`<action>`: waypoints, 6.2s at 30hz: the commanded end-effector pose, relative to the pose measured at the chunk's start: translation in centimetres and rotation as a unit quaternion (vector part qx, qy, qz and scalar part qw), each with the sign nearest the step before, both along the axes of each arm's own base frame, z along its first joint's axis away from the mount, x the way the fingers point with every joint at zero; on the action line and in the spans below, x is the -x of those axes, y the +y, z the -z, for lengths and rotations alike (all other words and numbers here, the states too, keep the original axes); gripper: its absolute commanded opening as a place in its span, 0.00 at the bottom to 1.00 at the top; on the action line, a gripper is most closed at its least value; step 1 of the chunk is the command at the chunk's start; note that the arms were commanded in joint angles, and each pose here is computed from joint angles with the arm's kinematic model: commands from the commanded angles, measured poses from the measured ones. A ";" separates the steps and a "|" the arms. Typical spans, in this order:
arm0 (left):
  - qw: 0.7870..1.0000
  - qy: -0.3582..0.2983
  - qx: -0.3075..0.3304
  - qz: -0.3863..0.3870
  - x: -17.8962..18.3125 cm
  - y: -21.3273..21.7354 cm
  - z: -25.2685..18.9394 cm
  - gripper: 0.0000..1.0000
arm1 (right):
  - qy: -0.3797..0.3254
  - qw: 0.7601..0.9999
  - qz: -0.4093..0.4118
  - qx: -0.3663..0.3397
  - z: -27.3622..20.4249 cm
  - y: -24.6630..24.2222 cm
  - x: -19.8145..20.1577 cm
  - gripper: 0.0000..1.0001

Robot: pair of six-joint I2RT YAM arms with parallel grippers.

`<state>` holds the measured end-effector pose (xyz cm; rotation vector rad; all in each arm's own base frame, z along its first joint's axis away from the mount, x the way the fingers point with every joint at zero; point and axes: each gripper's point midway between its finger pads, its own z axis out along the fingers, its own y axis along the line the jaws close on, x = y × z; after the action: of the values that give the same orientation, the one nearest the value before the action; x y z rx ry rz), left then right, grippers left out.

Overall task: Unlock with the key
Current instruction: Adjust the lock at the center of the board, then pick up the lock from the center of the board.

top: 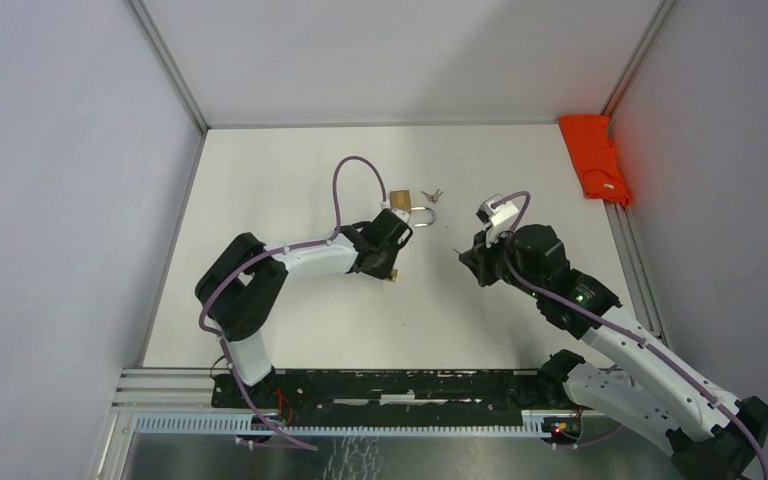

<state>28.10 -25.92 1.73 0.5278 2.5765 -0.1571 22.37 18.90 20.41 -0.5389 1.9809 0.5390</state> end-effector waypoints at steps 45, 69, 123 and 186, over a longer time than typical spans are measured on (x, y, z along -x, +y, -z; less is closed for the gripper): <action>0.986 0.029 0.086 -0.142 -1.6 -2.2 0.8 0.02 | -0.070 0.997 0.035 0.024 -5.1 -1.2 -2.4 0.00; 0.976 -0.121 0.160 0.079 -1.9 -4.2 -11.2 0.44 | -0.070 0.997 0.031 0.006 -5.1 -1.0 -1.9 0.00; 0.948 -0.038 -0.055 0.311 -3.0 -7.6 -1.7 0.49 | -0.119 0.991 0.059 -0.016 -9.3 -3.3 -0.7 0.00; 0.877 -0.146 0.107 0.445 11.1 -5.4 -22.7 0.08 | -0.036 0.990 -0.113 -0.072 -11.4 3.8 0.9 0.00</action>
<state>19.33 -32.44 25.05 1.3474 1.8620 -0.6611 23.41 20.32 29.81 -0.5840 1.8594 0.5932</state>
